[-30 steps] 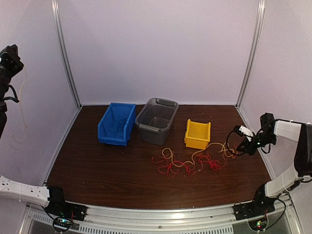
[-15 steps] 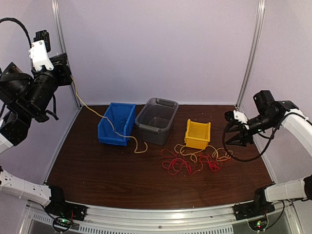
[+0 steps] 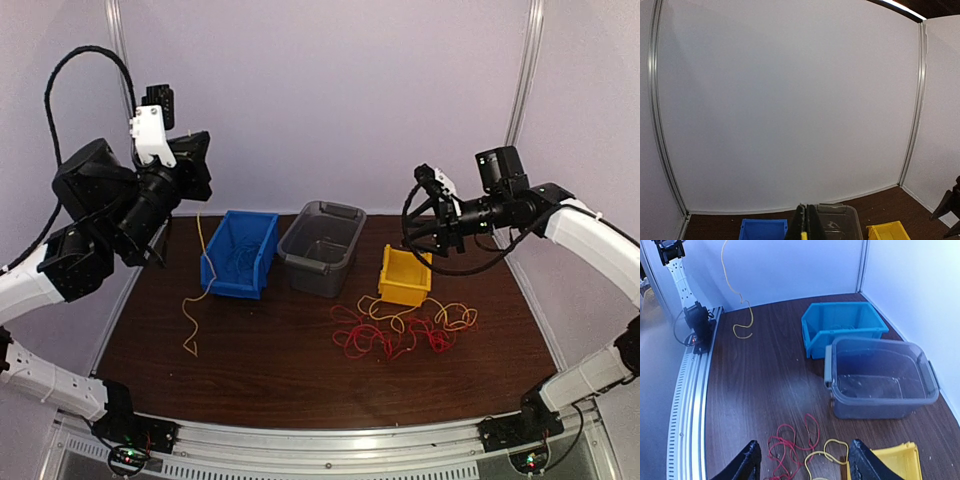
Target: Untangle the cables
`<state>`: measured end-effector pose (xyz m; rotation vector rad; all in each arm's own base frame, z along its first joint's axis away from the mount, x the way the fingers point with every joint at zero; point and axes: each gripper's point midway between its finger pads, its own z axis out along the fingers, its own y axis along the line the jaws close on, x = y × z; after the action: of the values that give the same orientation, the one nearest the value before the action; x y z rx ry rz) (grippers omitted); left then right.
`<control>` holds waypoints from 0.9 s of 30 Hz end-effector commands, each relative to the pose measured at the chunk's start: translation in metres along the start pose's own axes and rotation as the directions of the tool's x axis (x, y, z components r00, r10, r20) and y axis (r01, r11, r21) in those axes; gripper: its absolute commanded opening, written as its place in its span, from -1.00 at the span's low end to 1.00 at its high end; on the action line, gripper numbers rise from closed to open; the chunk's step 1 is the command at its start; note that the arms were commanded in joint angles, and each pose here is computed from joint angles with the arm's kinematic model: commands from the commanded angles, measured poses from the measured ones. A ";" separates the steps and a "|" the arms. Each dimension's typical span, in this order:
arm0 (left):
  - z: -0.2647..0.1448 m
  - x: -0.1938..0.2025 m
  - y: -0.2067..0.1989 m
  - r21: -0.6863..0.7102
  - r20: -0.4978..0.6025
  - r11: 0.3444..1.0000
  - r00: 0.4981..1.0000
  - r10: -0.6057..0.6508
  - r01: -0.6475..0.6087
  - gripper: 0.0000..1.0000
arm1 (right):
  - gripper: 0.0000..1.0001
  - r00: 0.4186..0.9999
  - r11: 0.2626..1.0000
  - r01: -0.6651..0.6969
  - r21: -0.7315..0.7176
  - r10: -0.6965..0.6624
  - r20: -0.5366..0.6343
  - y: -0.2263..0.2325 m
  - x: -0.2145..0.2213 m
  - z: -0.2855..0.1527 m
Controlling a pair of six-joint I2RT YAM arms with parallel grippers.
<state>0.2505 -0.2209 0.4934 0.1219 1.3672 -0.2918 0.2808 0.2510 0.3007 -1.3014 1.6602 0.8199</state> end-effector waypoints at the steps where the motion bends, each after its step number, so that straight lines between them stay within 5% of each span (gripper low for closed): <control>1: 0.008 0.020 -0.029 0.097 -0.031 0.992 0.997 -0.073 0.076 -1.00 | 0.28 0.987 0.998 -0.033 -0.044 0.039 0.158 0.003 -0.058 0.021; 13: 0.037 0.009 -0.082 0.212 -0.027 0.968 0.991 -0.131 0.133 -1.00 | 0.41 0.990 0.982 -0.062 -0.178 0.084 0.117 0.026 -0.038 0.119; 27: 0.111 -0.059 -0.095 0.193 0.133 0.979 0.986 -0.097 0.070 -1.00 | 0.32 0.993 0.973 -0.112 -0.204 0.104 -0.051 0.039 0.034 0.115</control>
<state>0.3065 -0.3393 0.5385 0.2217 1.3107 -0.4647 0.2727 0.3648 0.2263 -1.3419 1.7141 1.0976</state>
